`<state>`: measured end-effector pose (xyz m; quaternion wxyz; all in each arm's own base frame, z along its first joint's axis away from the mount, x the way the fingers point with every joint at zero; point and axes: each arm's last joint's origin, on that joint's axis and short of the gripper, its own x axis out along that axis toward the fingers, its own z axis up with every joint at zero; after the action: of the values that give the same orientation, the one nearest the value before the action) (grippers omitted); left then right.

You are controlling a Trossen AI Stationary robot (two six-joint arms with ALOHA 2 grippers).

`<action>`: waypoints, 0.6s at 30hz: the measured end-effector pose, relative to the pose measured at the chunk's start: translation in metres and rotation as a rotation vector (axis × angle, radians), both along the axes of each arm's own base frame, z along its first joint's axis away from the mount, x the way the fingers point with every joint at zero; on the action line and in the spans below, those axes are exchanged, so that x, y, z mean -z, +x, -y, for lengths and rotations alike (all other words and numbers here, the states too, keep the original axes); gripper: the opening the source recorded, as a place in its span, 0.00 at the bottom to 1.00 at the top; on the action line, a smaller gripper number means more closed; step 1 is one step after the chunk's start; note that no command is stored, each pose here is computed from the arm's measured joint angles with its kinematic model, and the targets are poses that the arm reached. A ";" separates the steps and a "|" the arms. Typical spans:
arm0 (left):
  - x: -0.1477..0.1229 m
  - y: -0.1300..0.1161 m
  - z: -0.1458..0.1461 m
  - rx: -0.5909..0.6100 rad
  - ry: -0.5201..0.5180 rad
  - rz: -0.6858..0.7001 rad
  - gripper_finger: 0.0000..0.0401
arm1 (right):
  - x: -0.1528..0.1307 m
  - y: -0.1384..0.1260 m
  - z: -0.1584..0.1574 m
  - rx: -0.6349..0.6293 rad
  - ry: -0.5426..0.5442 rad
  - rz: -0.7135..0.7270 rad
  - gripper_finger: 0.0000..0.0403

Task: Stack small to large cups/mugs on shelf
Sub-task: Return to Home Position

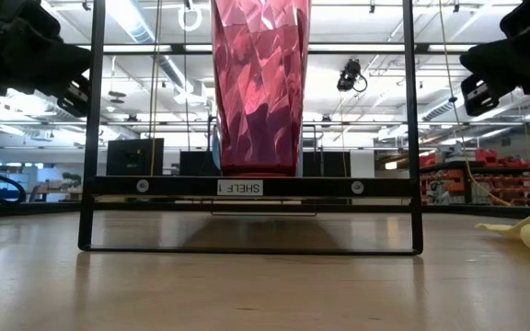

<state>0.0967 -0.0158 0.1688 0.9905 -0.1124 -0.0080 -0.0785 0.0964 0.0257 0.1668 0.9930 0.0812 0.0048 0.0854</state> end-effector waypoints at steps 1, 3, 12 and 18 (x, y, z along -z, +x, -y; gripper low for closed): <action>0.000 0.000 0.000 0.000 -0.001 0.002 0.08 | 0.000 0.000 0.000 0.000 0.000 0.000 0.14; 0.000 0.000 0.000 0.000 -0.001 0.003 0.08 | 0.000 0.000 0.000 0.000 0.001 0.000 0.14; -0.001 0.000 0.000 -0.001 -0.001 0.006 0.08 | 0.000 0.000 0.000 0.000 0.002 0.000 0.14; -0.001 0.000 0.000 -0.002 -0.002 0.007 0.10 | 0.000 0.000 0.000 0.000 0.002 0.000 0.14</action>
<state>0.0967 -0.0158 0.1695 0.9905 -0.1129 -0.0116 -0.0778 0.0964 0.0257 0.1670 0.9929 0.0822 0.0049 0.0854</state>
